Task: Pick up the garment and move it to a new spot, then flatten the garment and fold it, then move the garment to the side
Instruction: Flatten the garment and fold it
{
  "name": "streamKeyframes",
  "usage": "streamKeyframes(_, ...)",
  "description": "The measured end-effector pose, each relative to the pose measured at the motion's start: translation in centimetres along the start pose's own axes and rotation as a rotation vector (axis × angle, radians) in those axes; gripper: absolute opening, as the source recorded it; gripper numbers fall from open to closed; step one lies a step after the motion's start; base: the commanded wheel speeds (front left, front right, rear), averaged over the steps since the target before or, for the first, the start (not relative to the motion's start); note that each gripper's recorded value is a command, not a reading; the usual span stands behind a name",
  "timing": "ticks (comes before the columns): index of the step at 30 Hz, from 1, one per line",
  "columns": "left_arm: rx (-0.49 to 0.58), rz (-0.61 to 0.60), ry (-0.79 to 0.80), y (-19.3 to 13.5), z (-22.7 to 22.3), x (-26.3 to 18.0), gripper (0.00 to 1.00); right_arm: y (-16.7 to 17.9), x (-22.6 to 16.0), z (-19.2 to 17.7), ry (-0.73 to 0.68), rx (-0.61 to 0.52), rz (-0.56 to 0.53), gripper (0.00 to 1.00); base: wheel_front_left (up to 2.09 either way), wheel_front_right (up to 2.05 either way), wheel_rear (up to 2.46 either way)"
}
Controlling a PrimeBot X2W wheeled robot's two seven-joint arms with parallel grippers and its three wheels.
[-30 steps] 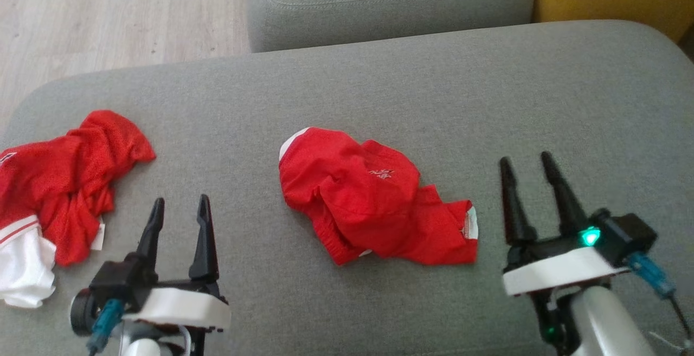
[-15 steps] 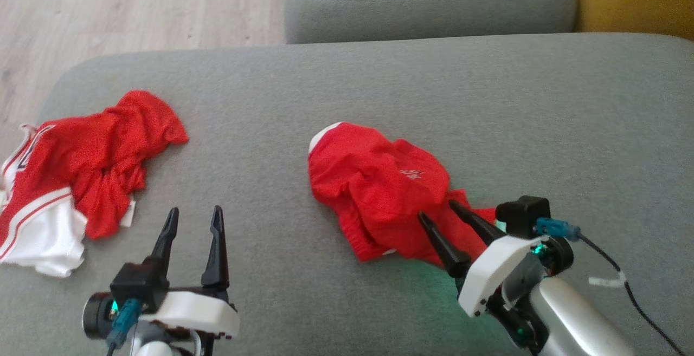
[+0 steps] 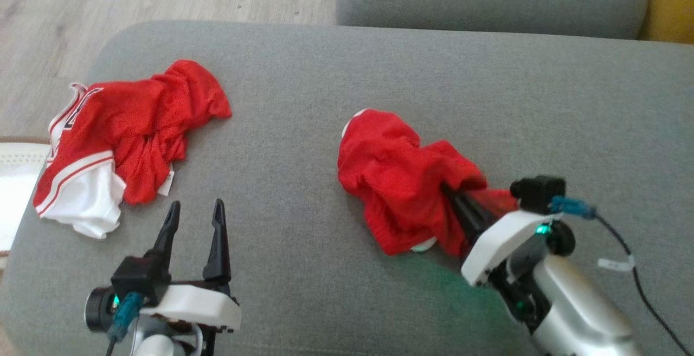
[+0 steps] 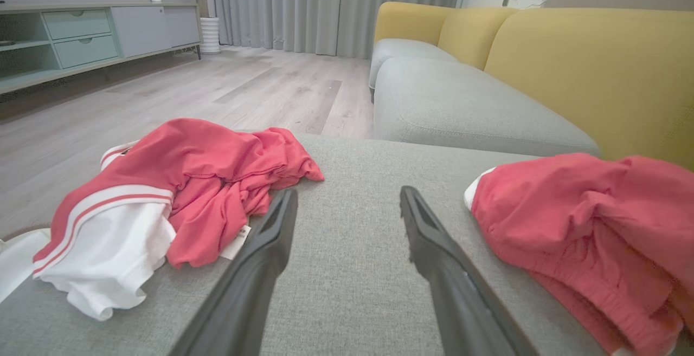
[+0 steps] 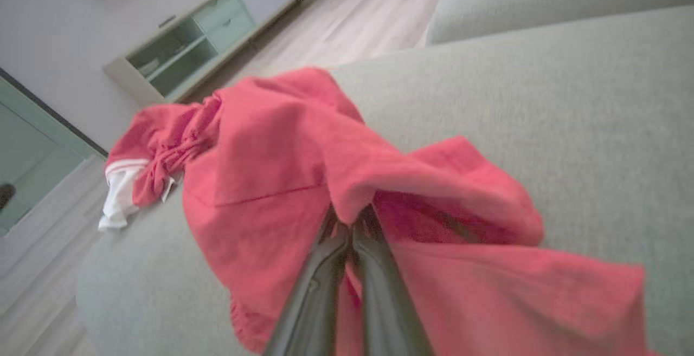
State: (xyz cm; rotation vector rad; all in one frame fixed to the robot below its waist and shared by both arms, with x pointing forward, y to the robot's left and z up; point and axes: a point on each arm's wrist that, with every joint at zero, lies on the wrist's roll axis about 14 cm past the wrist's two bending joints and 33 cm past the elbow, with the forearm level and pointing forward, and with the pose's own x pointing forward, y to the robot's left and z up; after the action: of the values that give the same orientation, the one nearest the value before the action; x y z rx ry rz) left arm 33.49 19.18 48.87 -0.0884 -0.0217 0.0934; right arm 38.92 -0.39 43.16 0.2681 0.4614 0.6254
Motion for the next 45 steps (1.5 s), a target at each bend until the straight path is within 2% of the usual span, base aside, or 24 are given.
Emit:
streamKeyframes(6,-0.018,-0.033,0.030,-1.1,-0.9,0.5,1.00,-1.2,2.2,4.8,-0.082,-0.015,0.016,0.00,0.00,0.00,0.00)
streamKeyframes(12,-0.036,-0.070,0.028,-2.5,-0.7,2.8,1.00,-5.6,6.1,10.0,-0.069,0.007,-0.037,0.00,0.00,0.00,0.00)
streamKeyframes(15,-0.042,-0.062,0.039,-2.5,-1.1,3.2,1.00,-7.8,7.7,10.1,-0.004,0.038,-0.075,0.00,0.00,0.00,0.00)
streamKeyframes(18,-0.040,-0.037,0.075,-1.9,-2.1,3.0,1.00,-9.6,9.0,8.7,0.072,0.123,-0.117,0.00,0.00,0.00,0.00)
streamKeyframes(19,-0.041,-0.026,0.085,-1.7,-2.4,3.0,1.00,-10.2,9.3,8.0,0.103,0.143,-0.134,0.20,0.00,0.00,0.00)
streamKeyframes(20,-0.037,-0.019,0.092,-1.5,-2.6,3.0,1.00,-10.8,9.5,7.5,0.123,0.155,-0.151,0.87,0.00,0.00,0.00)
streamKeyframes(21,-0.034,-0.017,0.095,-1.4,-2.7,3.0,1.00,-11.2,9.6,7.2,0.130,0.160,-0.165,1.00,0.00,0.00,0.00)
streamKeyframes(26,-0.036,-0.035,0.091,-1.9,-2.6,3.2,1.00,-10.3,9.3,9.1,0.014,0.159,-0.156,1.00,0.00,0.00,0.00)
streamKeyframes(32,-0.045,-0.101,0.048,-3.8,-1.4,3.8,1.00,-9.1,5.8,14.8,-0.285,0.065,-0.130,1.00,0.00,0.00,0.00)
streamKeyframes(34,-0.058,-0.158,0.040,-5.1,-1.1,3.9,1.00,-9.0,4.0,15.3,-0.347,0.001,-0.134,1.00,0.00,0.00,0.00)
streamKeyframes(39,-0.108,-0.287,0.069,-8.3,-1.8,3.4,1.00,-10.0,0.3,14.6,-0.413,-0.019,-0.174,1.00,0.00,0.00,0.00)
streamKeyframes(44,-0.148,-0.470,0.167,-13.2,-3.5,2.2,1.00,-11.0,-4.3,14.0,-0.487,-0.044,-0.238,1.00,0.00,0.00,0.00)
streamKeyframes(45,-0.166,-0.543,0.222,-15.4,-4.1,1.7,1.00,-11.5,-6.2,13.9,-0.525,-0.050,-0.271,1.00,0.00,0.00,0.00)
